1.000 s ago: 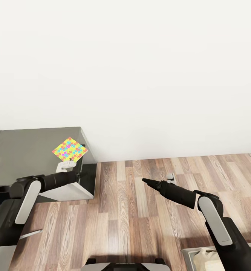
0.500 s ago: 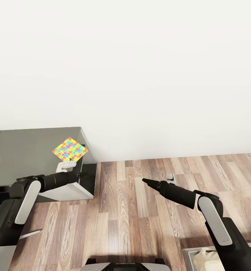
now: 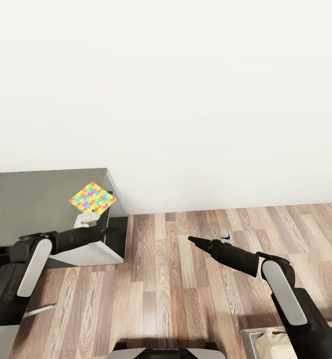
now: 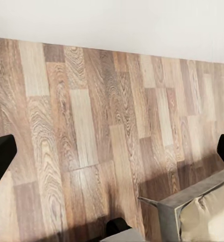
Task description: Put all the toys in the child's room - the three board games (two on the bed and one on the table), the two jigsaw puzzles on the table, and the tennis ball on the table - inside the toy box on the table in the child's room.
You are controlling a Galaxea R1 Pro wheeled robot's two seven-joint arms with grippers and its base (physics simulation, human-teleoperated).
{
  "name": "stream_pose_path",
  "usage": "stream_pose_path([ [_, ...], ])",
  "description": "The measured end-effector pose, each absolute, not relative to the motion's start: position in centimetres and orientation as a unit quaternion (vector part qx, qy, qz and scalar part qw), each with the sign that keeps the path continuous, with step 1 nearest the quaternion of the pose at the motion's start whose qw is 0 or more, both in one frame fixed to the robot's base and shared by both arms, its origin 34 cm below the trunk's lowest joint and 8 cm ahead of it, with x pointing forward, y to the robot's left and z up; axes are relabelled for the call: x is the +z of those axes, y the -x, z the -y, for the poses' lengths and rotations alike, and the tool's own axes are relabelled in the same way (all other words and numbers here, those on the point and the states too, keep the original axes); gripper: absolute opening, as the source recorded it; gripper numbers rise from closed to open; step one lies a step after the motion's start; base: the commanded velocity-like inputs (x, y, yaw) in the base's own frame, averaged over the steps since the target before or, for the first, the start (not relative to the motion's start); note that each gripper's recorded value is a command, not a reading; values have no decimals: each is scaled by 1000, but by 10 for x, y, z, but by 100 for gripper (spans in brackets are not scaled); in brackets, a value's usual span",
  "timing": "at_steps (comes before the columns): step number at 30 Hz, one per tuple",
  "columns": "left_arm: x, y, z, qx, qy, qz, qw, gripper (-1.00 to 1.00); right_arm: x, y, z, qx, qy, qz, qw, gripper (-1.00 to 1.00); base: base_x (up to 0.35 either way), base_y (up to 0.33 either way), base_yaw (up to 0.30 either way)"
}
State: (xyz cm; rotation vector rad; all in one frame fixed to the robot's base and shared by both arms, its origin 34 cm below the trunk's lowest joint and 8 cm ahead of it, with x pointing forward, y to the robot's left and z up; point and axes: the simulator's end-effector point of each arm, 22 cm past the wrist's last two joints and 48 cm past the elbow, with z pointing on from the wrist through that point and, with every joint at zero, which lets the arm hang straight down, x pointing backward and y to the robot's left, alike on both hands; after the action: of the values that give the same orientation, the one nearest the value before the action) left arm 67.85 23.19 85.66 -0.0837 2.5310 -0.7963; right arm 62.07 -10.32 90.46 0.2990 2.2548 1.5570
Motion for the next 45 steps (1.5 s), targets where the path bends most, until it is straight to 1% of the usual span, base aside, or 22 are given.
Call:
stream_pose_path([
  [4, 871, -677, -219, -343, 24, -907, 244, 100, 904, -621, 103, 554, -107, -803, 192, 100, 0, 0, 0],
  [14, 902, -677, -215, -424, 33, -867, 260, 100, 905, -625, 105, 552, -109, -801, 204, 100, 0, 0, 0],
  [25, 920, -669, -220, -473, 45, -837, 270, 100, 909, -629, 101, 556, -111, -795, 215, 100, 0, 0, 0],
  [33, 926, -667, -216, -489, 42, -829, 270, 100, 910, -630, 99, 558, -113, -794, 215, 100, 0, 0, 0],
  [37, 935, -661, -210, -527, 41, -806, 264, 100, 910, -630, 97, 559, -114, -792, 215, 100, 0, 0, 0],
  [41, 952, -655, -203, -572, 33, -777, 263, 100, 903, -627, 91, 564, -126, -790, 205, 100, 0, 0, 0],
  [45, 969, -649, -197, -608, 23, -749, 262, 100, 875, -617, 83, 565, -158, -791, 171, 100, 0, 0, 0],
])
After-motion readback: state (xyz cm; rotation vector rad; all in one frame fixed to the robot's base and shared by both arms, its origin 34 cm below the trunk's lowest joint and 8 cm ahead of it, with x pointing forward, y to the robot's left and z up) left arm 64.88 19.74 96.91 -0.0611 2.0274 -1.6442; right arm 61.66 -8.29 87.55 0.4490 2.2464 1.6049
